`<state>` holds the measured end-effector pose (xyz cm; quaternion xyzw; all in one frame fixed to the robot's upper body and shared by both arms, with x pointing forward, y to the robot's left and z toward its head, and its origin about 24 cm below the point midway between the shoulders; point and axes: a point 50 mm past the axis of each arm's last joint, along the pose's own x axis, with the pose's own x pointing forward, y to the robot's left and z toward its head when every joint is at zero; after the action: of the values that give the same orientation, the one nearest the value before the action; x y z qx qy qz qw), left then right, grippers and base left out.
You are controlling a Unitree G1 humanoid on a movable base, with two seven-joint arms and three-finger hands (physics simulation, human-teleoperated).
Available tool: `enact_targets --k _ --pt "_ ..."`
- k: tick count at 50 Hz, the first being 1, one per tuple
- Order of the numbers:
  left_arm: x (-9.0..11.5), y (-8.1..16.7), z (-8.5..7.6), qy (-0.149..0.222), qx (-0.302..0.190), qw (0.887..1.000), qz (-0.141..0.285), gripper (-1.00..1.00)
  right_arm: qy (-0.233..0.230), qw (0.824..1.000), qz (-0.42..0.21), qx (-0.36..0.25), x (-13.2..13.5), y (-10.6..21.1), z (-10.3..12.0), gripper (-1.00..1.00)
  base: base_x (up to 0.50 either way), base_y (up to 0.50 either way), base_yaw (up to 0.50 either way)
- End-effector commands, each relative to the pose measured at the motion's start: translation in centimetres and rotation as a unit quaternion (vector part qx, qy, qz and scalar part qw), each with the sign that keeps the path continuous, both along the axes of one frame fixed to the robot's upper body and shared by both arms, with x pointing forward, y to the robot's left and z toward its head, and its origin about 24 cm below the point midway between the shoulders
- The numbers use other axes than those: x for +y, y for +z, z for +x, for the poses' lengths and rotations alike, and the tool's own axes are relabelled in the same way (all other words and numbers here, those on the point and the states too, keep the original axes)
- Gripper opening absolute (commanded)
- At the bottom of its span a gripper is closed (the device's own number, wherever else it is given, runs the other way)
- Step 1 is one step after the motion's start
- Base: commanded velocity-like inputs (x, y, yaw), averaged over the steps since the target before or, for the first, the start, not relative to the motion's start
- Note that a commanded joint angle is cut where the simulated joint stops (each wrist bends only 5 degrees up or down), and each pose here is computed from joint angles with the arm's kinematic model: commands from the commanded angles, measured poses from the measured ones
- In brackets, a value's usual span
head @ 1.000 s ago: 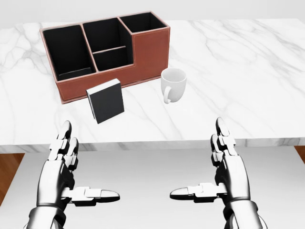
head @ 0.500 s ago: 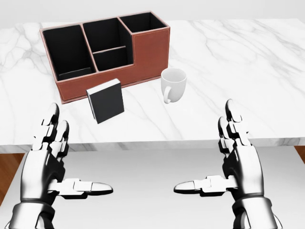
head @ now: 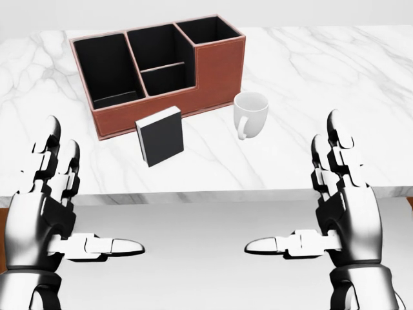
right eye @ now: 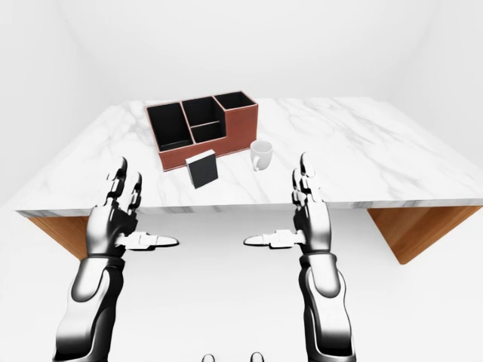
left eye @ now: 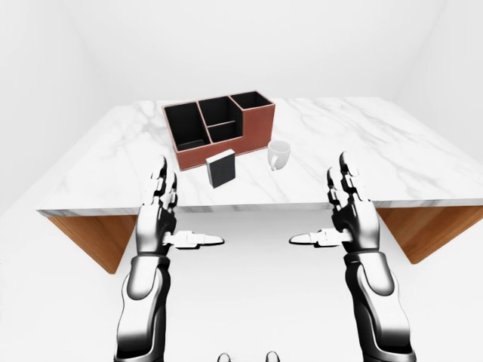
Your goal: Pick up the book and place it in the front compartment of the caddy.
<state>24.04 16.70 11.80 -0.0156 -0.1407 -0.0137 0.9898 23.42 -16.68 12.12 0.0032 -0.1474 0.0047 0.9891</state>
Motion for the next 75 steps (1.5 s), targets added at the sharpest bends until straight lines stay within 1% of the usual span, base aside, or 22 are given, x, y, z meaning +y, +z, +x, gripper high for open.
enact_targets --k 1,10,15,16,23,28,33,34,52,57,64,75 --pt "0.14 0.89 -0.33 -0.001 -0.020 1.000 0.002 1.00 0.001 1.000 0.012 -0.018 -0.07 0.74 -0.26 1.00 0.00 0.50 0.00" --pt "0.16 1.13 -0.48 0.000 -0.025 1.000 0.004 1.00 0.001 1.000 0.008 -0.011 0.00 0.45 -0.22 1.00 0.00 0.50 0.00" --pt "0.18 0.99 -0.43 0.000 -0.022 1.000 0.004 1.00 0.005 1.000 0.009 -0.014 0.09 0.57 -0.32 1.00 0.00 0.50 0.00" --pt "0.14 1.11 -0.48 0.000 -0.025 1.000 0.005 1.00 0.008 1.000 0.012 -0.022 0.16 0.94 -0.51 1.00 0.00 0.50 0.00" --pt "0.16 1.14 -0.49 0.000 -0.025 1.000 0.005 1.00 0.009 1.000 0.009 -0.018 0.18 0.75 -0.40 1.00 0.00 0.50 0.00" --pt "0.13 1.00 -0.44 -0.001 -0.022 1.000 0.005 1.00 -0.003 1.000 -0.008 -0.013 0.17 0.59 -0.06 1.00 0.00 0.20 0.00" --pt "0.15 1.14 -0.45 -0.001 -0.025 1.000 0.005 1.00 0.007 1.000 -0.002 -0.024 0.28 1.04 -0.35 1.00 0.00 0.00 0.00" --pt "0.15 1.10 -0.46 -0.001 -0.024 1.000 0.005 1.00 0.022 0.999 0.004 -0.028 0.41 1.18 -0.63 1.00 0.00 0.00 0.00" --pt "0.16 0.94 -0.38 -0.001 -0.021 1.000 0.005 1.00 0.027 0.999 0.012 -0.024 0.52 1.01 -0.68 1.00 0.49 0.00 0.00" --pt "0.10 1.20 -0.54 -0.001 -0.027 1.000 0.005 1.00 0.028 0.999 0.011 -0.031 0.53 1.31 -0.78 1.00 0.50 0.00 0.00" --pt "0.12 1.07 -0.49 -0.001 -0.024 1.000 0.005 1.00 0.028 0.999 0.010 -0.026 0.56 1.07 -0.73 1.00 0.50 0.00 0.00" --pt "0.10 1.45 -0.65 -0.001 -0.032 0.999 0.006 1.00 0.028 0.999 0.009 -0.026 0.57 1.10 -0.74 1.00 0.50 0.00 0.00"
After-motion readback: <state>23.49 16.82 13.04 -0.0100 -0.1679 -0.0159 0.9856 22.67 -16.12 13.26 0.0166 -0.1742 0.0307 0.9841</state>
